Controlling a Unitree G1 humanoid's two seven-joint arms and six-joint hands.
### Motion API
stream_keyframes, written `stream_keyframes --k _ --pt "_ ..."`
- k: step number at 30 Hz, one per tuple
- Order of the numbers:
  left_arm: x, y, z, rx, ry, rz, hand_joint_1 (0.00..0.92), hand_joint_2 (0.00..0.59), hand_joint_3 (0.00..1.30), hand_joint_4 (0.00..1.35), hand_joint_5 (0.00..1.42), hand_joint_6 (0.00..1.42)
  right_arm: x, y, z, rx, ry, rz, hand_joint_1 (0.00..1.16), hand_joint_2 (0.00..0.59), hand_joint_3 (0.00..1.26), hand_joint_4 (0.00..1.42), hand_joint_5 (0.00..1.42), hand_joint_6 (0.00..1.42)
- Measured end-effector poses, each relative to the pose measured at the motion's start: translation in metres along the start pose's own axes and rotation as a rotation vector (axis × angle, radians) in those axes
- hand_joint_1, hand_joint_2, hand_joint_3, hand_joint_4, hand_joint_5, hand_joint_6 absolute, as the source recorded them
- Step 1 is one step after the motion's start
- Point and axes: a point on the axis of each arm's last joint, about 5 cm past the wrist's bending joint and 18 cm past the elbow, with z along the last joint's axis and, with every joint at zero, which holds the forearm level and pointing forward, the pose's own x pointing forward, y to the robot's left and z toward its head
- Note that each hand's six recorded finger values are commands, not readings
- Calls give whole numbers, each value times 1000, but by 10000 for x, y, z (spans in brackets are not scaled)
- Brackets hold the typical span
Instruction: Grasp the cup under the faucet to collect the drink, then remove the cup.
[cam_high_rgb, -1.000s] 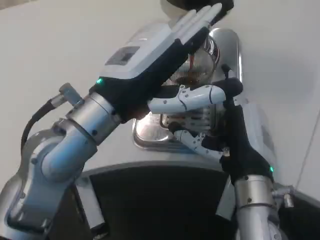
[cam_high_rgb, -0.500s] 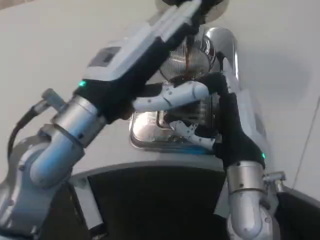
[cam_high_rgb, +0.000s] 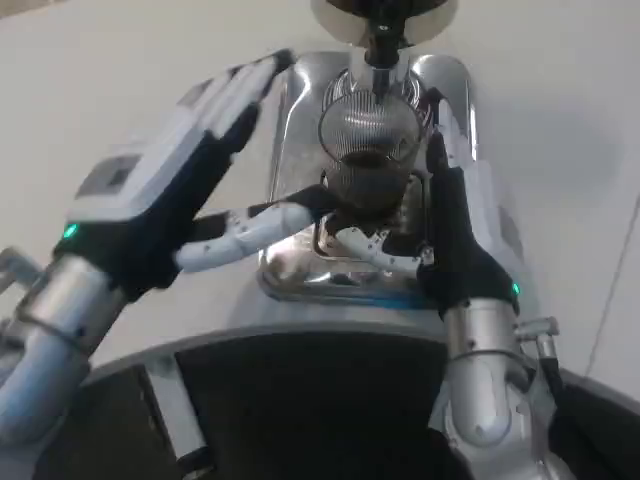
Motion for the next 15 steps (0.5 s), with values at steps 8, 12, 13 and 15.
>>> stream_keyframes --k 8,12,13,15 --pt "-157 -97 -100 -6 79 11 0 177 0 0 0 0 68 30 -4 5 10 -4 994 181 0 0 0 27" --pt "-193 -128 -128 -13 100 -1 0 180 0 0 0 0 129 47 13 -3 7 -13 1002 182 0 0 0 29" --pt "-196 -131 -130 -14 102 -2 0 181 0 0 0 0 144 51 18 -5 6 -15 1003 183 0 0 0 29" --pt "-196 -132 -131 -14 103 -2 0 182 0 0 0 0 169 57 34 -6 3 -23 1010 184 0 0 0 42"
